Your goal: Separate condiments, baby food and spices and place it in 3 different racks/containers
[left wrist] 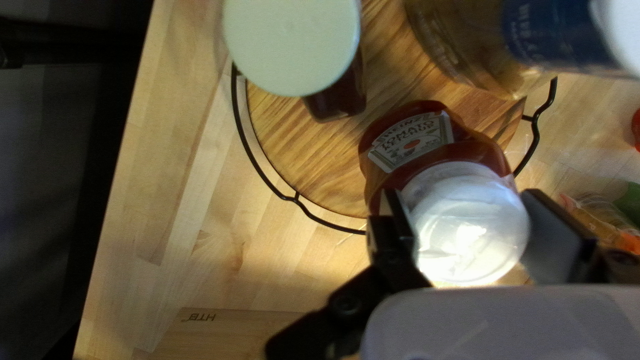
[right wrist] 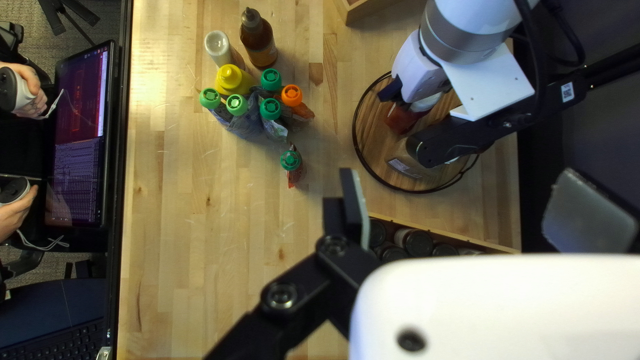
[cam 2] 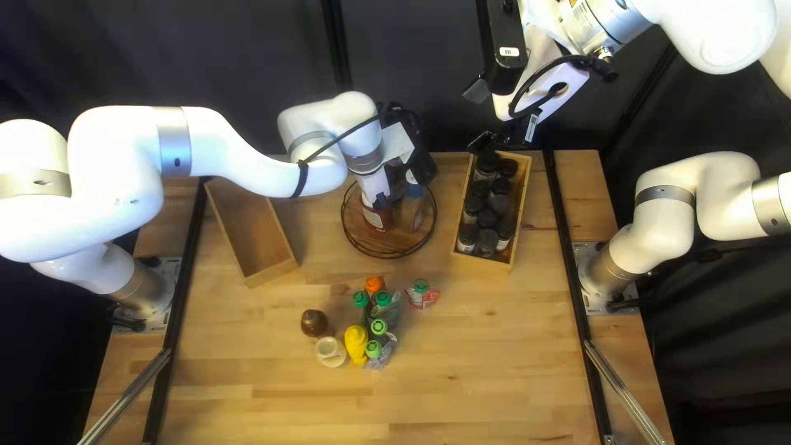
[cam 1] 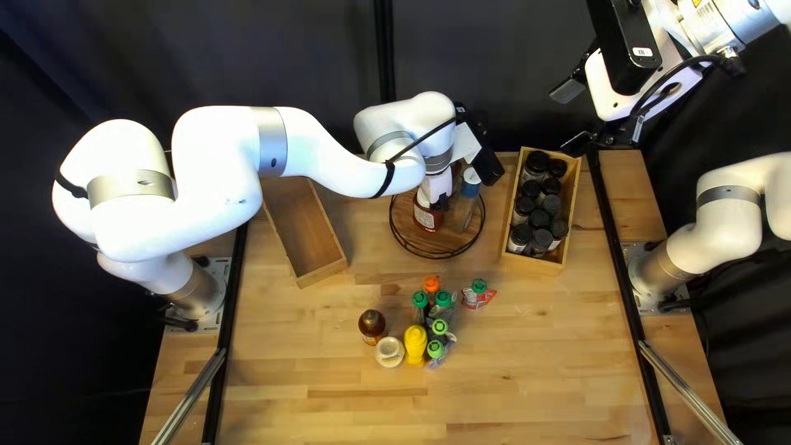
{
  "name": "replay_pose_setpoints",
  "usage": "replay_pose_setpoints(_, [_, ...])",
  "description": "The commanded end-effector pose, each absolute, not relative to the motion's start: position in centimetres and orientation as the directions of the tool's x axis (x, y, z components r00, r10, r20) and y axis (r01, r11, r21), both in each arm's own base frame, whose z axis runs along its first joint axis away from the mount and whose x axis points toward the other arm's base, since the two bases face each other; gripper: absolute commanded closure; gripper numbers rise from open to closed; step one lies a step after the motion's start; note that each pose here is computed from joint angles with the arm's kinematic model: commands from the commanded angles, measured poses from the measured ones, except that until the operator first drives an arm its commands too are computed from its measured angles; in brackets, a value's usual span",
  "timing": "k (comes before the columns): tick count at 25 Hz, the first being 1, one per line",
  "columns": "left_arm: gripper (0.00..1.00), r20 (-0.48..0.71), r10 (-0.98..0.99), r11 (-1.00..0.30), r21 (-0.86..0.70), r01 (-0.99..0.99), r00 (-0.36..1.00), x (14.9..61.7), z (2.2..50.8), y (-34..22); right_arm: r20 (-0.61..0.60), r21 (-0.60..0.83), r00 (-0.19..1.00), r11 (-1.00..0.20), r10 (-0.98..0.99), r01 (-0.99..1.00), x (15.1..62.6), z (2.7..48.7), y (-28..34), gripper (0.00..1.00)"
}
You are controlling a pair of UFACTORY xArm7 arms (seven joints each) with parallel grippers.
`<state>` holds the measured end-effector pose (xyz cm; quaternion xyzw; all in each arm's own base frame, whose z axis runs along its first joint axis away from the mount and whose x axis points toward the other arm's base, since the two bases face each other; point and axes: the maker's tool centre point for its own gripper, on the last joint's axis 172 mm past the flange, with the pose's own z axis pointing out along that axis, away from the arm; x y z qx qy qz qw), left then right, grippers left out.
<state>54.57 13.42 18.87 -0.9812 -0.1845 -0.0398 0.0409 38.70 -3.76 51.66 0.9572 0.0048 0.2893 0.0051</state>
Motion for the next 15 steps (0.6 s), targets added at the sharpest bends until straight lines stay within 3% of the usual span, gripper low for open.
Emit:
replay_pose_setpoints(1, [0.0, 0.095, 0.335, -0.938, -0.061, 0.342, 0.937, 53.7, 20.7, 11.8, 0.554, 0.013, 0.833, -1.0, 0.012, 0.006, 38.7, 51.7, -3.8, 0.0])
replay_pose_setpoints(7, [0.0, 0.087, 0.268, -0.961, -0.045, 0.272, 0.959, 51.7, 22.8, 7.4, 0.554, 0.013, 0.833, -1.0, 0.012, 0.006, 38.7, 51.7, -3.8, 0.0])
replay_pose_setpoints(15, [0.0, 0.055, -0.012, -0.999, 0.044, -0.014, 0.998, 49.2, 22.8, -2.1, 0.554, 0.013, 0.833, -1.0, 0.012, 0.006, 38.7, 51.7, -3.8, 0.0])
